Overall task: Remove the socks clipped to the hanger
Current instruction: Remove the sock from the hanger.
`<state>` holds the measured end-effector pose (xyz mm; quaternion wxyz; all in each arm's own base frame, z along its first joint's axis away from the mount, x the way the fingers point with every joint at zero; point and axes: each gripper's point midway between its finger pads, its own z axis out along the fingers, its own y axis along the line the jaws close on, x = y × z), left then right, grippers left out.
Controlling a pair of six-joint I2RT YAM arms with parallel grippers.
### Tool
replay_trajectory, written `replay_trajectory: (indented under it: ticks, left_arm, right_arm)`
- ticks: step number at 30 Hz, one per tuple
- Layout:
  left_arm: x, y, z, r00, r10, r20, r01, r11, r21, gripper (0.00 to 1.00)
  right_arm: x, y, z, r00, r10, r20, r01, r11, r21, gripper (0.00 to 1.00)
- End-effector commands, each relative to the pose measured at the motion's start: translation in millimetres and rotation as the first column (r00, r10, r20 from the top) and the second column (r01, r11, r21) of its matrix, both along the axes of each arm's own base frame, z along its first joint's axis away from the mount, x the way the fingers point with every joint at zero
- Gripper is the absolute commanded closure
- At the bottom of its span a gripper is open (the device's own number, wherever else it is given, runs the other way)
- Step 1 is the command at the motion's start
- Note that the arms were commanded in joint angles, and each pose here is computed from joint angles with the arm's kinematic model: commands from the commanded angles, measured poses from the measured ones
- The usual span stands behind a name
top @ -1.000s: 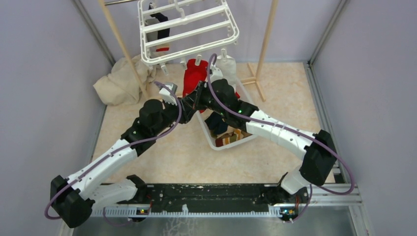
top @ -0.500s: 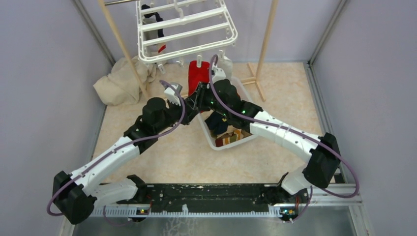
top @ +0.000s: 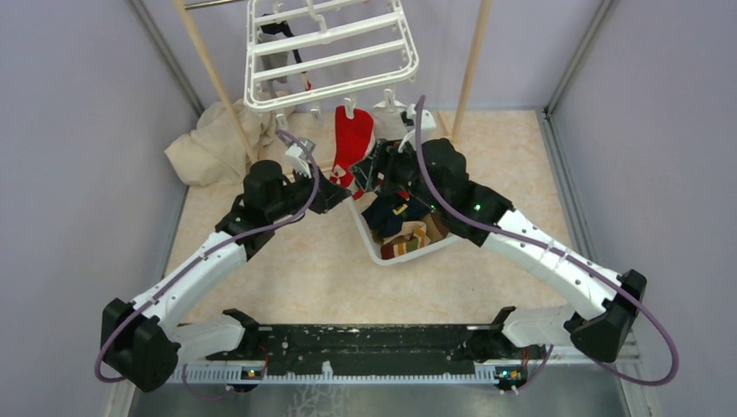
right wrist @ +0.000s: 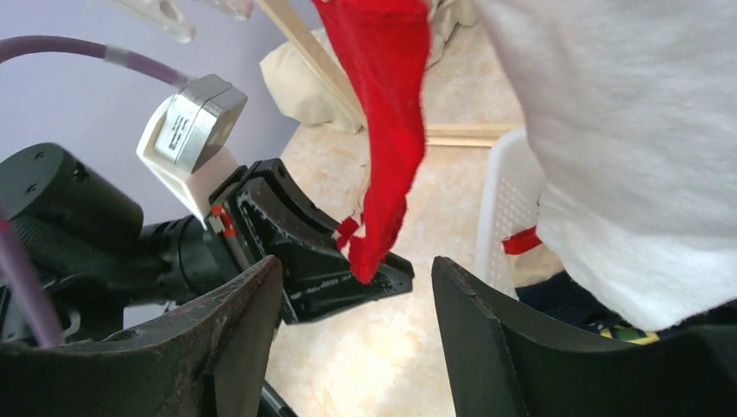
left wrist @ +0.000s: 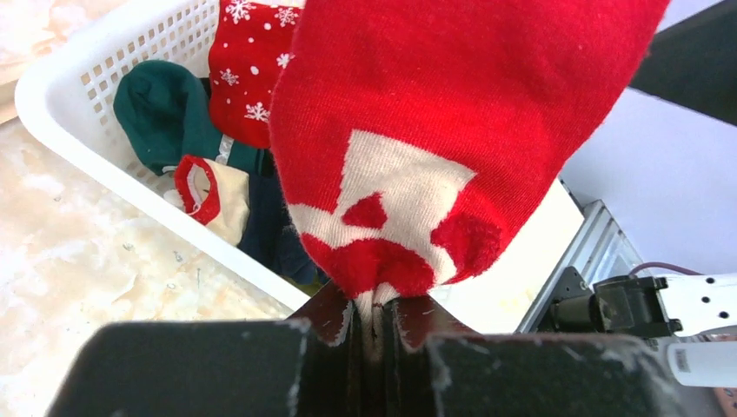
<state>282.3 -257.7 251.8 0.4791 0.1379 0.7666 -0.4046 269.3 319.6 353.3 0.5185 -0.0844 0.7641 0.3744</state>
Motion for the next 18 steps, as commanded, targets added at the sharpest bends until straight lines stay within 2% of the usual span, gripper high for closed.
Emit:
replay_trajectory:
  ticks: [1,12,18]
  left_arm:
    - [-2,-5,28,0.993,-0.114,0.029,0.116,0.988,-0.1,0.93]
    - [-13,-10,42,0.954,-0.299,-0.016,0.288,0.932,-0.219,0.92]
    - [-17,-5,44,0.937,-0.348,-0.044,0.326,0.91,-0.258,0.91]
  right_arm:
    - [1,-16,23,0.996,-0.003,0.092,0.002,1.0,0.015,0.36]
    - [12,-14,59,0.957,0.052,0.285,-0.063,0.998,0.03,0.39]
    - [16,-10,77,0.929,0.077,0.361,-0.103,0.993,0.053,0.41]
